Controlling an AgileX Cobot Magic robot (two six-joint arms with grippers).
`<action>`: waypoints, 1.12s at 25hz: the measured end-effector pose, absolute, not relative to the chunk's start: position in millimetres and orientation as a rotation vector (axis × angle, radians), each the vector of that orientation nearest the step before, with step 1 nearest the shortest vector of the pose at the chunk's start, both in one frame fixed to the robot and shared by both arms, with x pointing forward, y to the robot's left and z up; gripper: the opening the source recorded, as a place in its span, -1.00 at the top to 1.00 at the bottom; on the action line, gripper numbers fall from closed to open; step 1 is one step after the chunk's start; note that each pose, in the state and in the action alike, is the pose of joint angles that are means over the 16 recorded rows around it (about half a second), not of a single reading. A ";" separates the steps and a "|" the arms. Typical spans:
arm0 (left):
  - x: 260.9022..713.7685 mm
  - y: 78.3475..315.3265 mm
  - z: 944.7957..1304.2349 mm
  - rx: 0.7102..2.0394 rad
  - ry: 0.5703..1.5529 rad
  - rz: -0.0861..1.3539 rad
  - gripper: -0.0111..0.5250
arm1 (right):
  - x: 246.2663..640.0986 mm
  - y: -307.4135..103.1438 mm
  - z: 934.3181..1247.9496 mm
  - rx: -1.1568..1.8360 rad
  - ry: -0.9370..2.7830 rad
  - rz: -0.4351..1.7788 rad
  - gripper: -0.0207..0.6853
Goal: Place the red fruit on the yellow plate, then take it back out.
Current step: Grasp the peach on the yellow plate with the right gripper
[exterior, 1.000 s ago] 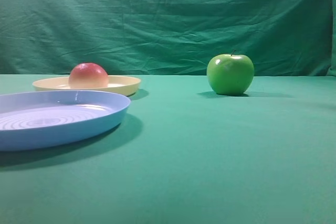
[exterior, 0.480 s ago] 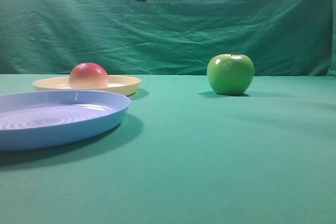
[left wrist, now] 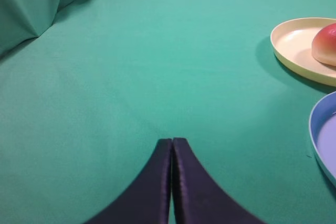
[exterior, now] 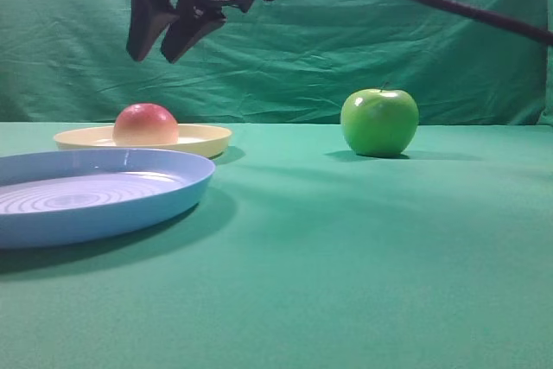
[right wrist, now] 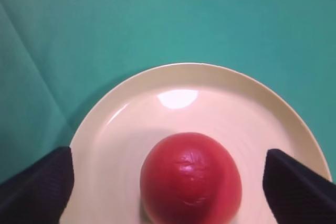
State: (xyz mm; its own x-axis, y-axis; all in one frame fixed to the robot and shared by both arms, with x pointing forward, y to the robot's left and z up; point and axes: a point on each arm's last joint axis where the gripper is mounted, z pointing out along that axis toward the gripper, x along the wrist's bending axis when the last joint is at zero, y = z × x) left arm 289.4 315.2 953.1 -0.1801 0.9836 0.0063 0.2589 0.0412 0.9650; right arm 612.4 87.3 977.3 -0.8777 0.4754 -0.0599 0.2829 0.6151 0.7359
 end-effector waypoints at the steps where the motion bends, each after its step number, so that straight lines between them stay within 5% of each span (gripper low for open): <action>1: 289.4 315.2 953.1 1.298 1.550 1.192 0.96 | 613.3 88.8 973.2 0.623 2.585 1.121 -0.82; 8: 289.4 315.2 953.1 1.298 1.550 1.192 0.96 | 618.6 94.3 947.5 0.640 2.564 1.119 -0.74; 17: 289.4 315.2 953.1 1.298 1.550 1.192 0.96 | 621.1 89.6 939.7 0.643 2.600 1.073 -0.03; 23: 289.4 315.2 953.1 1.298 1.550 1.192 0.96 | 619.3 74.7 978.0 0.623 2.619 1.051 0.36; 28: 289.4 315.2 953.1 1.298 1.550 1.192 0.96 | 613.9 47.0 1037.0 0.632 2.617 1.044 0.42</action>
